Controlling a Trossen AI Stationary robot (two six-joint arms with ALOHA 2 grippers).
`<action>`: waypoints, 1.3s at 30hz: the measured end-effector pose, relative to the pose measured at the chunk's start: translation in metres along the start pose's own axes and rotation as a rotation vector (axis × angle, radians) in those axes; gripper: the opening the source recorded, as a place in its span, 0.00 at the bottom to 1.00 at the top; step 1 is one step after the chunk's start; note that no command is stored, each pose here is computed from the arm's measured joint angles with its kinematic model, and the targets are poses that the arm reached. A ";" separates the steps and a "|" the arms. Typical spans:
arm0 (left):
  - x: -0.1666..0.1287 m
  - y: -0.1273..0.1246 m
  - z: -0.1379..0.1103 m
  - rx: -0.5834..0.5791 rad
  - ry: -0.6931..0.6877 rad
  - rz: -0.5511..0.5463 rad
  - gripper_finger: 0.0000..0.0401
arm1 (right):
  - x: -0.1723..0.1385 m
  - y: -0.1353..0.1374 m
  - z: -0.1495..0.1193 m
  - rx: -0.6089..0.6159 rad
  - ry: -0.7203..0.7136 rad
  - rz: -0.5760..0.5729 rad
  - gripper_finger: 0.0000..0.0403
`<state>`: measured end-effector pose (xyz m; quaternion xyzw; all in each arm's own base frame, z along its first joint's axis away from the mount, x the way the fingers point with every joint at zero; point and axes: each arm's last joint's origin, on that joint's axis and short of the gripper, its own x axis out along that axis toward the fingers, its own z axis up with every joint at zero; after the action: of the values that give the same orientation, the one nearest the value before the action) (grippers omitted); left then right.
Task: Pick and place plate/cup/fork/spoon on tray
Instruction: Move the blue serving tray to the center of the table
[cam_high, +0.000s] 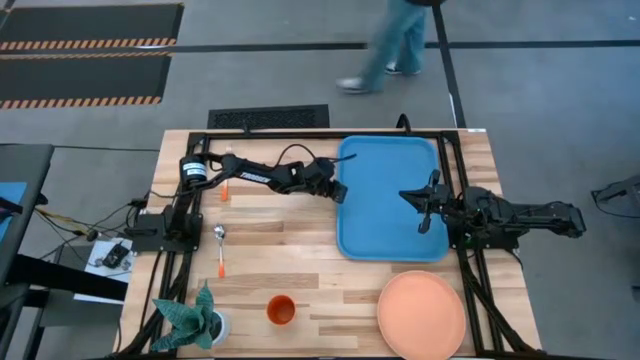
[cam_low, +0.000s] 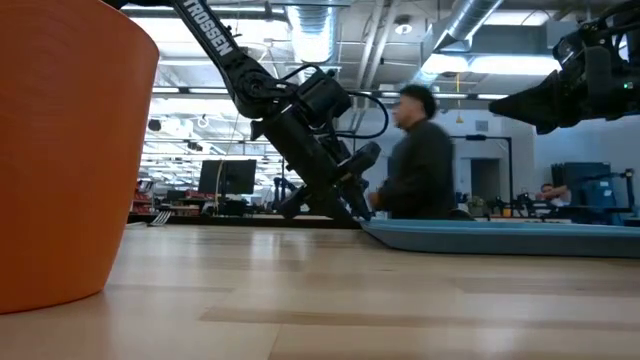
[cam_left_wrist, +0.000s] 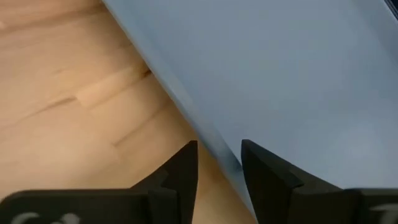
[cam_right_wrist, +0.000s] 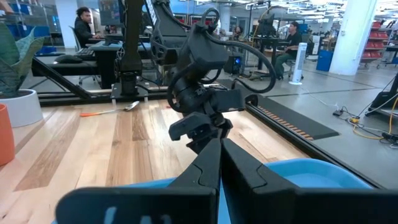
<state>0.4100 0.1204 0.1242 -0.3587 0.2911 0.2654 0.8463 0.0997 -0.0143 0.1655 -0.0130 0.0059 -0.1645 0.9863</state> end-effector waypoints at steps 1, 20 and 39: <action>0.002 0.001 -0.001 0.000 0.004 -0.005 0.26 | 0.000 0.000 0.000 0.000 0.000 0.000 0.09; 0.011 0.018 0.013 -0.019 -0.058 -0.008 0.09 | 0.000 0.000 0.000 0.000 0.000 0.000 0.09; 0.000 0.009 0.019 -0.046 -0.145 0.003 0.09 | 0.000 0.000 0.000 0.000 0.000 0.000 0.09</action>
<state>0.4104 0.1407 0.1311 -0.3573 0.2236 0.2984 0.8563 0.0997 -0.0143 0.1655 -0.0131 0.0058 -0.1647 0.9862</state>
